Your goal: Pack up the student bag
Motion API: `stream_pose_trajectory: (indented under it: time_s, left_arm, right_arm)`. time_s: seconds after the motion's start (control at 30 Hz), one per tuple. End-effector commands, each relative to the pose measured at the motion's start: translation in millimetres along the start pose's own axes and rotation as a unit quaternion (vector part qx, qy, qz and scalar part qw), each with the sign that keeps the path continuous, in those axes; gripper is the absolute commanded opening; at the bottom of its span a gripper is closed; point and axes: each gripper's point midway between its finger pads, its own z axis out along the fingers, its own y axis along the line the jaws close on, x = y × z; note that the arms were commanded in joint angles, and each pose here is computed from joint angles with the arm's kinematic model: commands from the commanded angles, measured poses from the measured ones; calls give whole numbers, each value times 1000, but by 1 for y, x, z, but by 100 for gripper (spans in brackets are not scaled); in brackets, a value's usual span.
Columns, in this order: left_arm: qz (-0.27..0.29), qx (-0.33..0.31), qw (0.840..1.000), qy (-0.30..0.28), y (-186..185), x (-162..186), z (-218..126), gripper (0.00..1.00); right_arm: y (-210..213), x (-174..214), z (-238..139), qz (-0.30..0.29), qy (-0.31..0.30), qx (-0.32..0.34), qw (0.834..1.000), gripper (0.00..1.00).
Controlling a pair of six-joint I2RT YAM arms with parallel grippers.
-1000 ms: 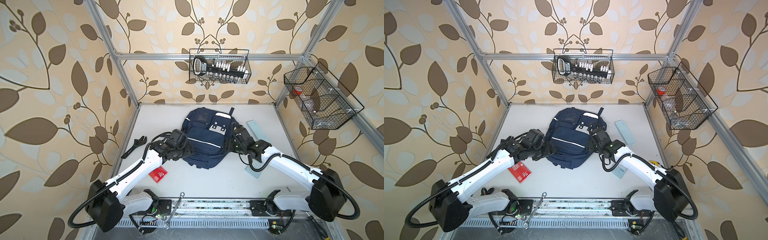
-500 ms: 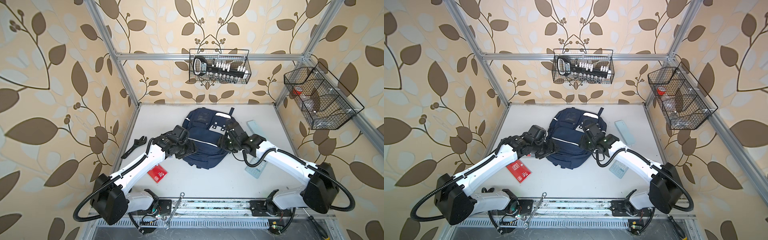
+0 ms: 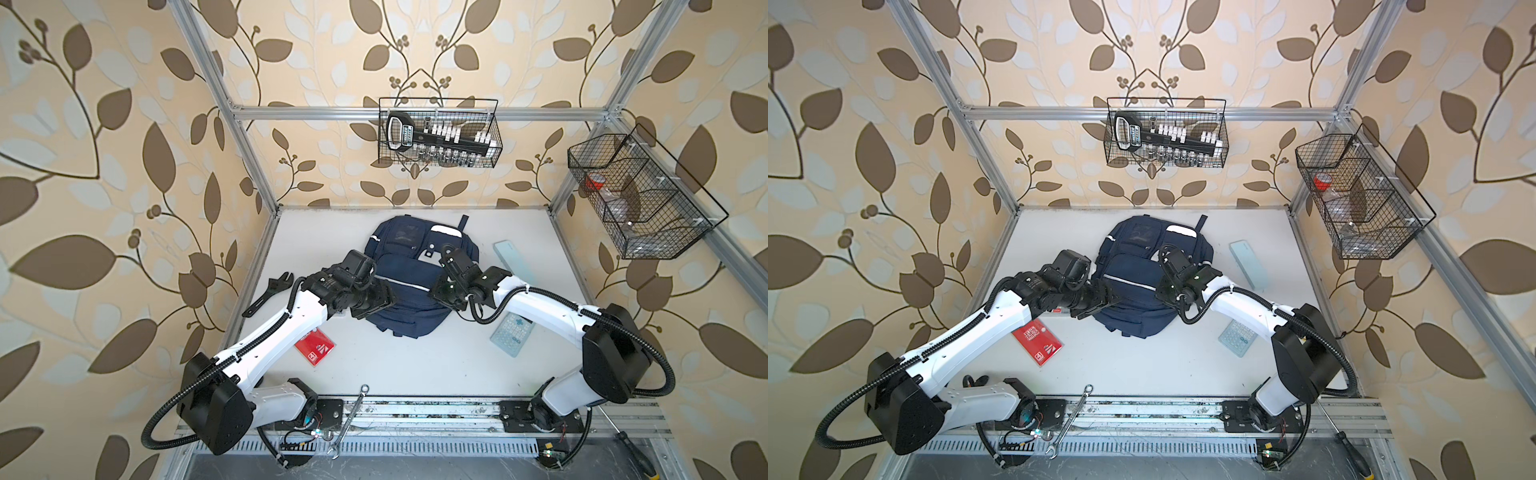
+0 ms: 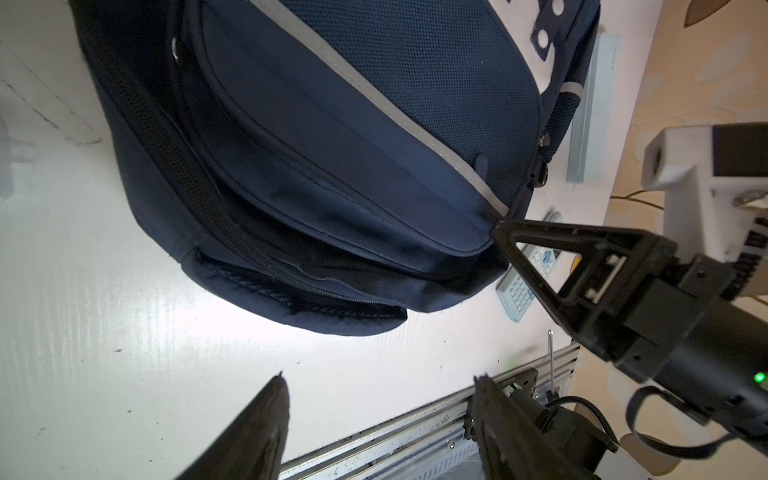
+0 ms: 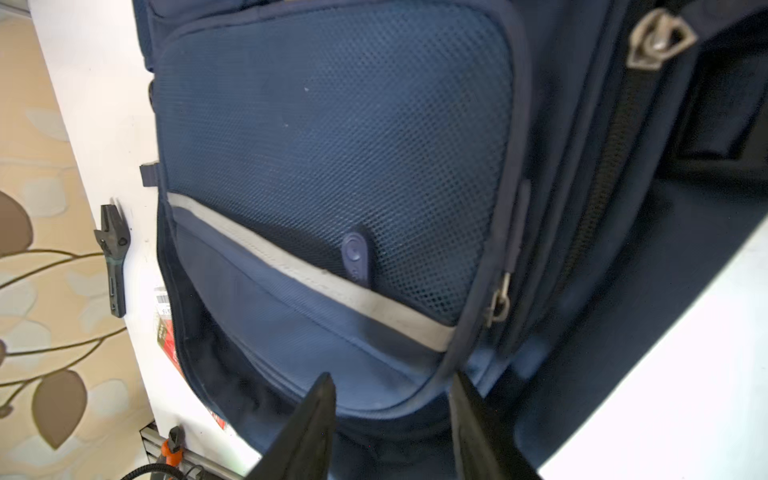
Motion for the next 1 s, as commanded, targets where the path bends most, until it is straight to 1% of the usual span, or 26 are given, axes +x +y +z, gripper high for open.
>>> stream_pose_trajectory:
  time_s: [0.0, 0.07, 0.13, 0.23, 0.33, 0.4, 0.47, 0.5, 0.53, 0.6, 0.63, 0.67, 0.7, 0.73, 0.97]
  left_arm:
    - [-29, 26, 999, -29, -15, -15, -10, 72]
    - [-38, 27, 999, -29, -13, -15, -8, 72]
    - [-41, 28, 998, -25, -13, -14, -5, 72]
    - [-42, 34, 998, -19, -15, -13, 0, 72]
    - [-42, 46, 998, -21, -20, -17, 5, 73]
    - [-42, 50, 998, -23, -22, -21, 11, 73]
    - [-46, 51, 997, -23, -24, -24, 18, 73]
    - [-49, 55, 997, -21, -26, -26, 21, 73]
    - [-51, 58, 997, -20, -28, -27, 24, 73]
    - [-56, 60, 996, -24, -29, -30, 27, 73]
    - [-58, 56, 996, -28, -29, -33, 28, 74]
    - [-59, 52, 996, -31, -28, -34, 29, 74]
    - [-60, 48, 996, -34, -27, -36, 30, 74]
    - [-62, 45, 996, -36, -26, -37, 31, 75]
    - [-70, 40, 996, -28, -22, -36, 41, 74]
  right_arm:
    - [-12, 5, 0, 24, 0, 2, 1000, 49]
    - [-16, 3, -1, 39, -8, -6, 999, 49]
    - [-14, 1, 5, 49, 0, -27, 998, 49]
    - [3, -1, 13, 41, 8, -73, 996, 45]
    - [8, -7, 17, 40, 8, -81, 996, 42]
    - [9, -13, 19, 39, 9, -85, 996, 35]
    - [10, -19, 20, 40, 12, -93, 995, 31]
    - [13, -23, 19, 38, 14, -104, 994, 22]
    - [18, -25, 18, 35, 16, -116, 992, 17]
    - [29, -35, 10, 26, 12, -137, 990, 15]
    - [31, -39, 7, 23, 9, -137, 990, 16]
    - [33, -41, 5, 24, 10, -140, 990, 21]
    - [34, -43, 5, 28, 12, -143, 989, 32]
    - [32, -44, 6, 34, 14, -142, 989, 39]
    - [15, -33, 32, 72, 39, -118, 990, 41]
